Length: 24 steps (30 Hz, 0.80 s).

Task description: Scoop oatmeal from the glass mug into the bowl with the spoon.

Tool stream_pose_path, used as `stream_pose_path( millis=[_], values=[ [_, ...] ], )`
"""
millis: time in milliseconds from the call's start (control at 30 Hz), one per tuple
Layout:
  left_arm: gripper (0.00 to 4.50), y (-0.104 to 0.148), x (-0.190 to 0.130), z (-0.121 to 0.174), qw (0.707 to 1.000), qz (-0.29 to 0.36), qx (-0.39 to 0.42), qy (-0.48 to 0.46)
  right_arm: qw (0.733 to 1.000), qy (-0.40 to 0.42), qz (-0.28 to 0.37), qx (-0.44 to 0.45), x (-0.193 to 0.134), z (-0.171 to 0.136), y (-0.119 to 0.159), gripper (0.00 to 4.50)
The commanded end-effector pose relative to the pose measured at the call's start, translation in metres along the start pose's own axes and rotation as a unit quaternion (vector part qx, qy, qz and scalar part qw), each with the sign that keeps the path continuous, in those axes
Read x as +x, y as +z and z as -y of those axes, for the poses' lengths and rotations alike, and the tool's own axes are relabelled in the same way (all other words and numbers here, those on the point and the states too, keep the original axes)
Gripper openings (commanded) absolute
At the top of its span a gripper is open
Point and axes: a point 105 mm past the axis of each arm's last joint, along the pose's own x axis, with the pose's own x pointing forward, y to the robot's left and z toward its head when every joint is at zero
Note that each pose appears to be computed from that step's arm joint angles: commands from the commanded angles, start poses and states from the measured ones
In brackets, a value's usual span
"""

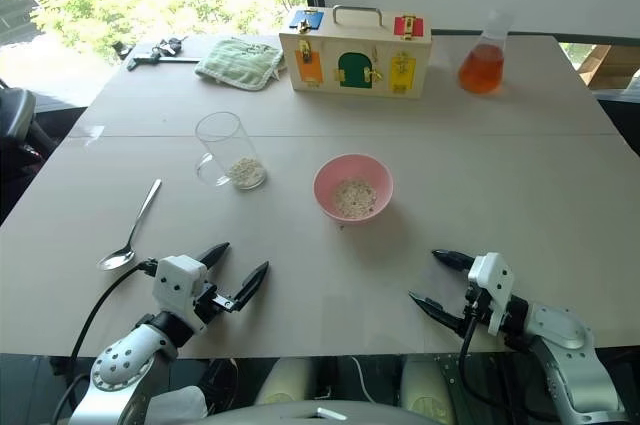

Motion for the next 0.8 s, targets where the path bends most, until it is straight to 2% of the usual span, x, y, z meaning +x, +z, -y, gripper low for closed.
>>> stream_pose_path(
  millis=[33,800],
  values=[
    [4.45,-0.0083,-0.0034,0.0030,1.000,-0.018,0.000,-0.003,1.000,0.003,0.005,-0.007,-0.0011,-0.0008,0.0037,4.50],
    [4.45,-0.0060,-0.0036,0.0025,1.000,-0.014,-0.005,-0.002,1.000,0.002,0.006,-0.007,-0.0018,-0.0019,0.0032,4.50]
  ],
)
